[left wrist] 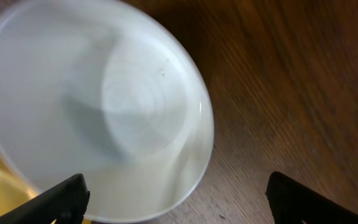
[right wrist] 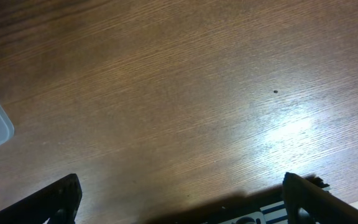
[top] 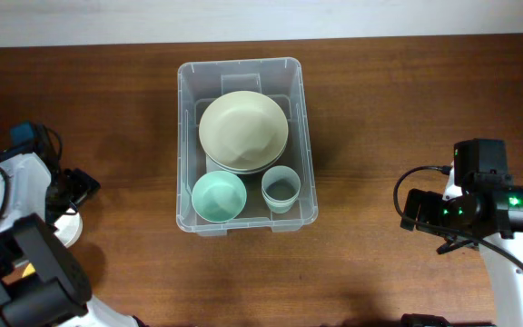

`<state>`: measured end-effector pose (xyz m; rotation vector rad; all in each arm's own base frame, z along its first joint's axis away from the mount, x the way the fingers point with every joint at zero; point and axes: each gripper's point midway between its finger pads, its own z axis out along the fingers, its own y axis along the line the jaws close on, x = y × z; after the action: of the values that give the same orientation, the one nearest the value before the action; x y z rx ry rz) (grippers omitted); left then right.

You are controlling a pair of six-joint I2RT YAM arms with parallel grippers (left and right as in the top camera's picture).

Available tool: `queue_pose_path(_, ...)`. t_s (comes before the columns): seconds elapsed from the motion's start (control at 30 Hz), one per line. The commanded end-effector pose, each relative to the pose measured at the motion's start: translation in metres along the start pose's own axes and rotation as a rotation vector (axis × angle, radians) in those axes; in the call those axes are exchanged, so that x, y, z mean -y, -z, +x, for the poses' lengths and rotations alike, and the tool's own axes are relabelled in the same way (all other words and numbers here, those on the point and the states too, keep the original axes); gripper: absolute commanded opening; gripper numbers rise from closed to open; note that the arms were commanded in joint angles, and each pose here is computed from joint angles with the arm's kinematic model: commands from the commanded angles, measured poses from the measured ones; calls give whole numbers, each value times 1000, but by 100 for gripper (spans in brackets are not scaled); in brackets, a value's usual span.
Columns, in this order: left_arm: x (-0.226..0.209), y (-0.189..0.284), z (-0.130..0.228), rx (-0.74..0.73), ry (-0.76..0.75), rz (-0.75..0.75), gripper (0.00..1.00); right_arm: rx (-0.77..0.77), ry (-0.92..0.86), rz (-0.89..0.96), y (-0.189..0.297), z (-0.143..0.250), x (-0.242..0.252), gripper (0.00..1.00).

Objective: Pack container
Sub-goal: 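Move the left gripper back and grasp the white bowl rim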

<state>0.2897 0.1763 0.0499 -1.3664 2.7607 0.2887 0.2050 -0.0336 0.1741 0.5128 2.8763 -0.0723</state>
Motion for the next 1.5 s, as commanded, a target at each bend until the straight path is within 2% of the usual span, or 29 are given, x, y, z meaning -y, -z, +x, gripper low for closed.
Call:
queue_pose_path(0.0,5,-16,3,-34,-26,4,89,2,0,0,1,0,-1,99)
queue_pose_path(0.03,6,-19,1,-31,-26,3,85,3,0,0,1,0,-1,99)
queue_pose_path(0.13,10,-26,-4,-18,-23,9,83,3,0,0,1,0,-1,99)
queue_pose_path(0.43,15,-39,-4,-34,-25,12,66,3,0,0,1,0,-1,99)
queue_pose_path(0.53,15,-40,-4,-36,-26,12,50,2,0,0,1,0,-1,99)
queue_pose_path(0.6,15,-40,-4,-36,-26,13,43,0,0,0,1,0,-1,99)
queue_pose_path(0.73,15,-40,-5,-32,-25,15,21,-2,0,2,1,1,0,99)
queue_pose_path(0.97,18,-44,-5,-39,-25,25,4,-2,0,2,1,1,0,99)
queue_pose_path(1.03,20,-46,-4,-46,-26,29,1,-3,0,2,1,1,0,99)
queue_pose_path(1.27,26,-40,-11,-30,-54,61,1,-4,1,2,1,2,0,99)
queue_pose_path(1.47,38,4,-30,15,-82,94,1,-4,1,2,1,2,0,99)
